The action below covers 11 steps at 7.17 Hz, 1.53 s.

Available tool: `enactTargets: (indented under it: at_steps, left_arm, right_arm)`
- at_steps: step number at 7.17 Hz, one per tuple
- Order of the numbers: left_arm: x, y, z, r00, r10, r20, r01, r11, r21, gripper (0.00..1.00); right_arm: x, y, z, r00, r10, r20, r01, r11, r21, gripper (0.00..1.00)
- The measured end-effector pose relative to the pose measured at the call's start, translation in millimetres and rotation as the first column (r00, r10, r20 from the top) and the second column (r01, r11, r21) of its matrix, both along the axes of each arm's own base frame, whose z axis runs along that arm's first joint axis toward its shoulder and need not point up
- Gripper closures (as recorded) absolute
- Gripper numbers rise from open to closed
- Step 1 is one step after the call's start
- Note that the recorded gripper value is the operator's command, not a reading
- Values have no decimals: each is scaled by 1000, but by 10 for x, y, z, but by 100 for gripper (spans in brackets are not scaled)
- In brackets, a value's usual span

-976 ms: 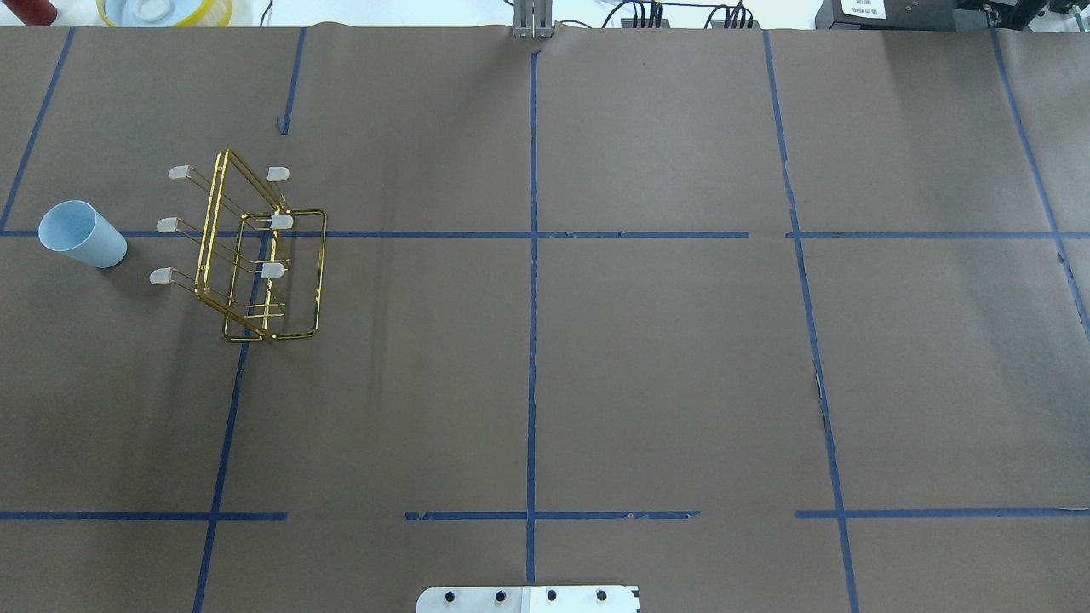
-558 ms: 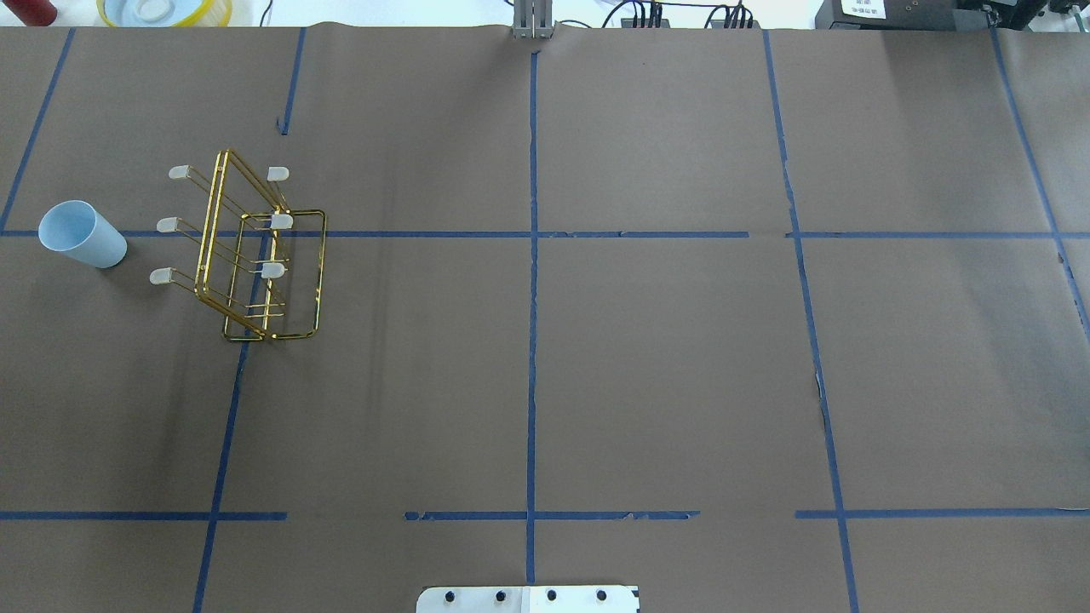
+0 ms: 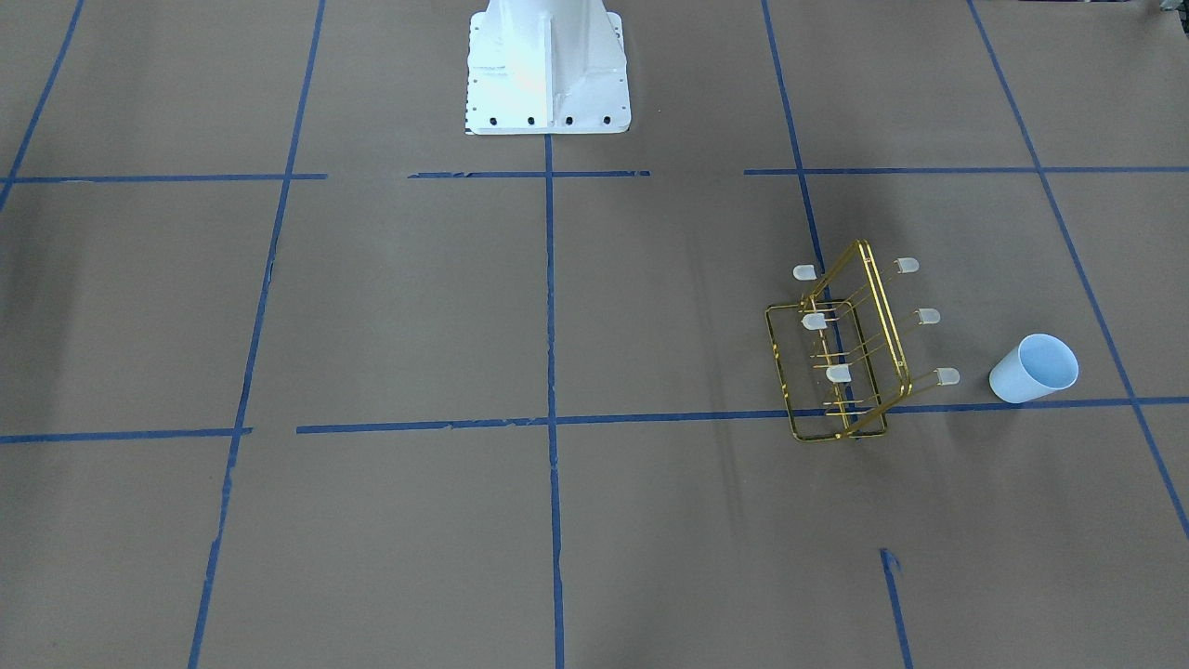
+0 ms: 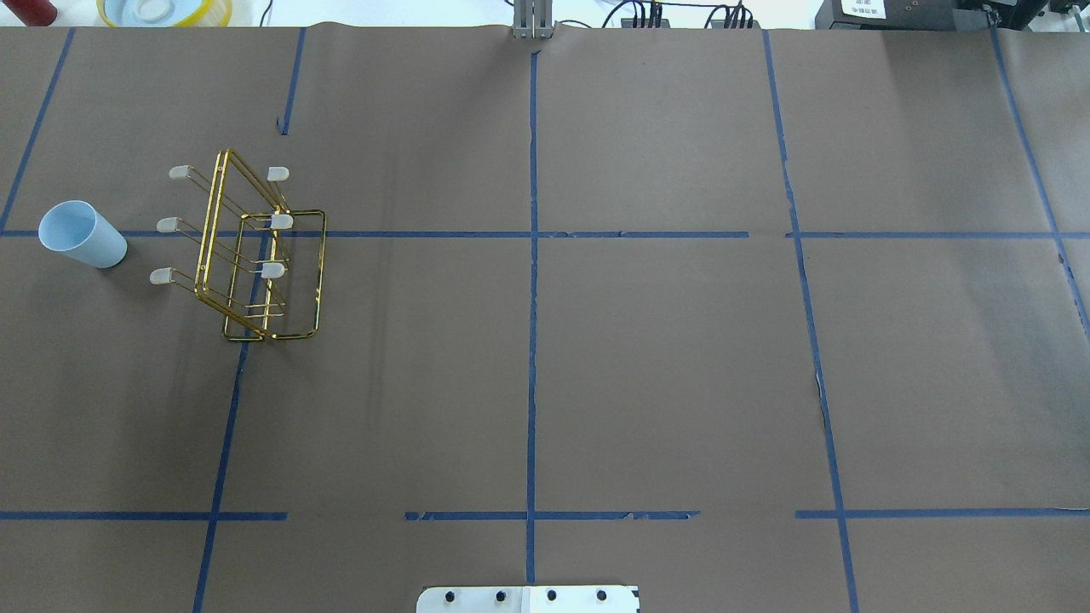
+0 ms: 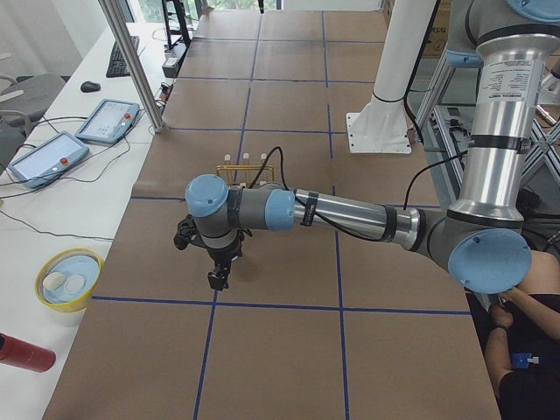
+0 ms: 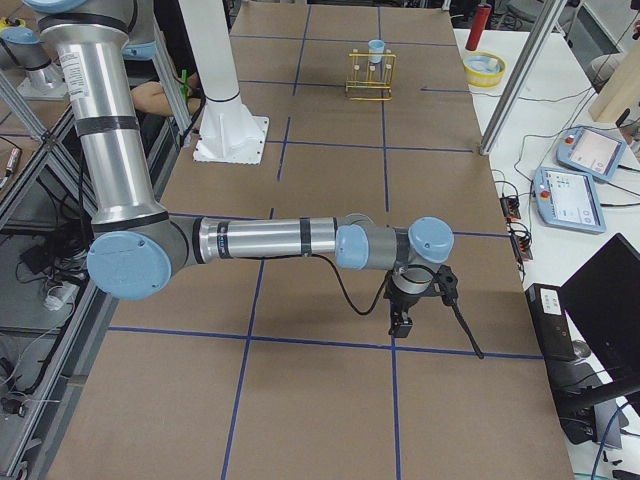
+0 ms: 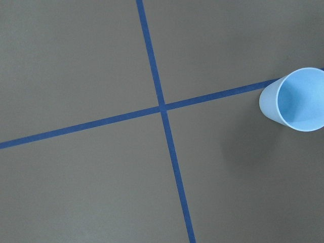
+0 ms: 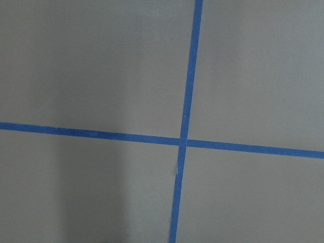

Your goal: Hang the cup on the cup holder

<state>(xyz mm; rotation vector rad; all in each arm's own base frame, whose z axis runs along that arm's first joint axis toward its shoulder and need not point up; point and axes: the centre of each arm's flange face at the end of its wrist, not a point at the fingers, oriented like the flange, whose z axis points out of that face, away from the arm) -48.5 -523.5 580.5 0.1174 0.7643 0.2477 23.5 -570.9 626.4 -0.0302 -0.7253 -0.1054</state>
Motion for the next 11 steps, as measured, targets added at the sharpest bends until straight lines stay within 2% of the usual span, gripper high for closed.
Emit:
enactTargets:
  at_steps: [2,3,4,5,8,9,11]
  left_arm:
    - [297,-28,-170,998,-69,5,69,998,5,0]
    - [587,14,-265,990,-134,42,134,991,17,0]
    - [825,132,-370,975,-211,72,208,977,47,0]
    - [996,288,-472,959,-278,62,274,960,65,0]
    - [1450,840,-475,901,-431,-41,433,895,107,0]
    - [1584,1000,-414,876,-478,-66,482,869,108,0]
    - [1916,1159,-375,806,-582,-110,591,803,79,0]
  right_arm:
    - [1,0,0,1000,0,0,0,1000,0,0]
    - [-1,0,0,1000,0,0,0,1000,0,0]
    - [-4,-1,-1,1000,-1,0,1,1000,0,0]
    - [-5,0,0,1000,-1,0,1,1000,0,0]
    - [0,1,1,1000,0,0,0,1000,-1,0]
    - [0,0,0,1000,0,0,0,1000,-1,0]
    - [1,1,0,1000,0,0,0,1000,-1,0]
